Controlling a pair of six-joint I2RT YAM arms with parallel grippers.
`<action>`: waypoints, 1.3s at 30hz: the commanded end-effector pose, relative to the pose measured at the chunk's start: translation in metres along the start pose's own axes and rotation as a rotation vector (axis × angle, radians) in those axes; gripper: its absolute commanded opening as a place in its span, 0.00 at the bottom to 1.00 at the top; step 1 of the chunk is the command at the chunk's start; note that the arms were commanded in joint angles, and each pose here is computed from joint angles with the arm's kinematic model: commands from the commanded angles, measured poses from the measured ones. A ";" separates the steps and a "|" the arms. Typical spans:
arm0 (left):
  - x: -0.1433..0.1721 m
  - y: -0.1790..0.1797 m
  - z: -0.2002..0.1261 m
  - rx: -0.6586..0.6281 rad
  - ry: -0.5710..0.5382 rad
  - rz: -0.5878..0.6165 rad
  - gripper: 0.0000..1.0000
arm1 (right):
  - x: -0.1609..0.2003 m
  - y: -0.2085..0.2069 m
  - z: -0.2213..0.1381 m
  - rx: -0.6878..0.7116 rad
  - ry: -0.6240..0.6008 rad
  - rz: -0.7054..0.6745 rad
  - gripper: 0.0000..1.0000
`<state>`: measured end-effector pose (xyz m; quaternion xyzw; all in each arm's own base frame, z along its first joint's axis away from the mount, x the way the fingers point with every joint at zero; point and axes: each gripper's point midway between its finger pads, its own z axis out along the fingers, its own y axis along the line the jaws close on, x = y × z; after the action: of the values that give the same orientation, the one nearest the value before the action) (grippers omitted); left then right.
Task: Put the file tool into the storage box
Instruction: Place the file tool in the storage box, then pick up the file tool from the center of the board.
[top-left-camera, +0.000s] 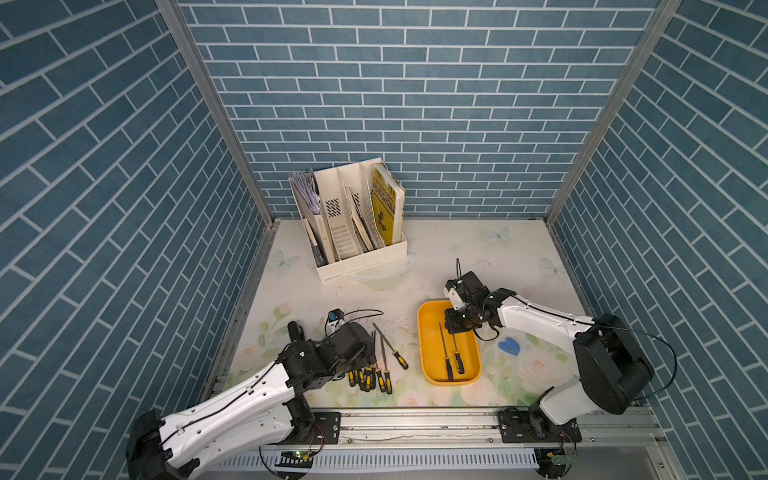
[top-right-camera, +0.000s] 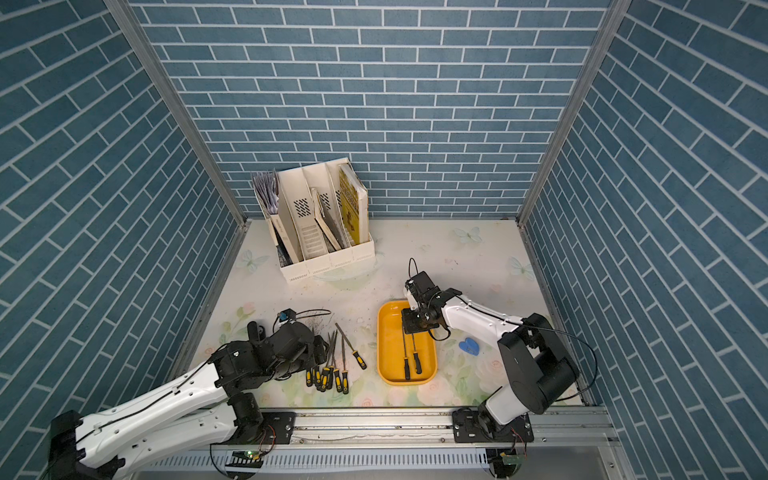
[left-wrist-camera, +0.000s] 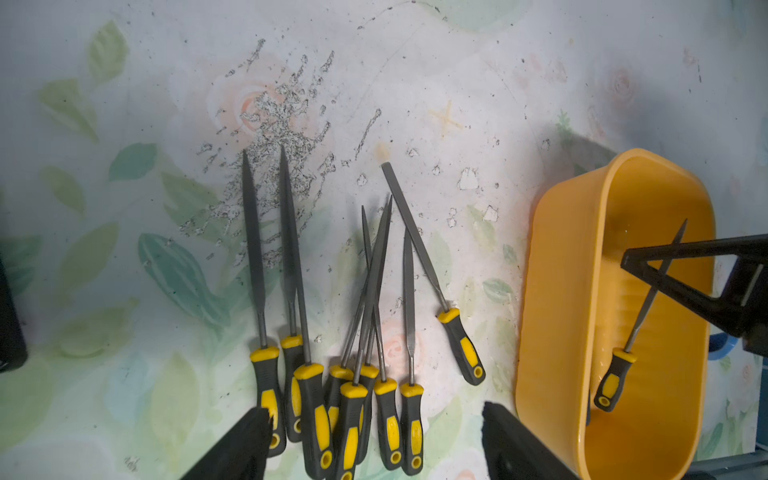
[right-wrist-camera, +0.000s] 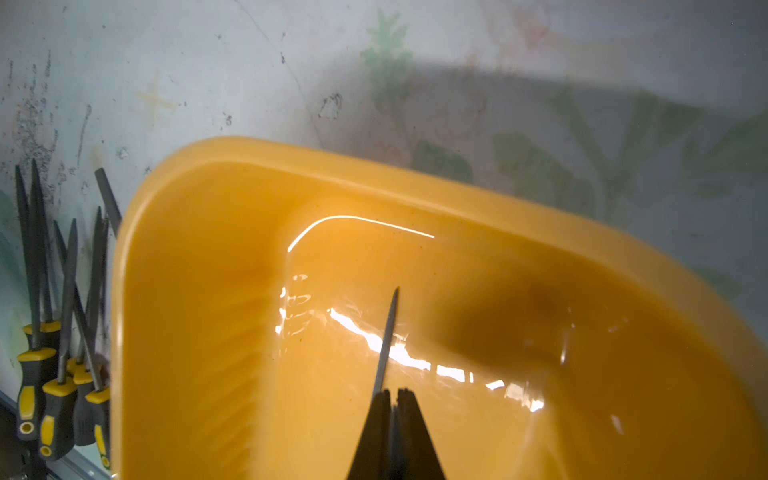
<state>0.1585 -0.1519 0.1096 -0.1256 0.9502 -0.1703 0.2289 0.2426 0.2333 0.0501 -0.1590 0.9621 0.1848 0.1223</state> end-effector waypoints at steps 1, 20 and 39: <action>0.000 0.015 0.002 -0.064 -0.008 -0.008 0.84 | -0.001 0.001 0.009 -0.023 -0.007 0.015 0.00; 0.021 0.061 0.015 -0.278 0.050 -0.032 0.69 | -0.017 0.007 -0.022 -0.012 -0.093 0.012 0.47; 0.035 0.027 0.040 -0.179 0.128 0.018 0.54 | -0.019 0.012 -0.046 -0.037 -0.158 -0.002 0.44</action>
<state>0.1421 -0.1397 0.0489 -0.1434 0.9732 -0.0826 0.1596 0.2517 0.2369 0.1049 -0.1517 0.9428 0.2214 0.1976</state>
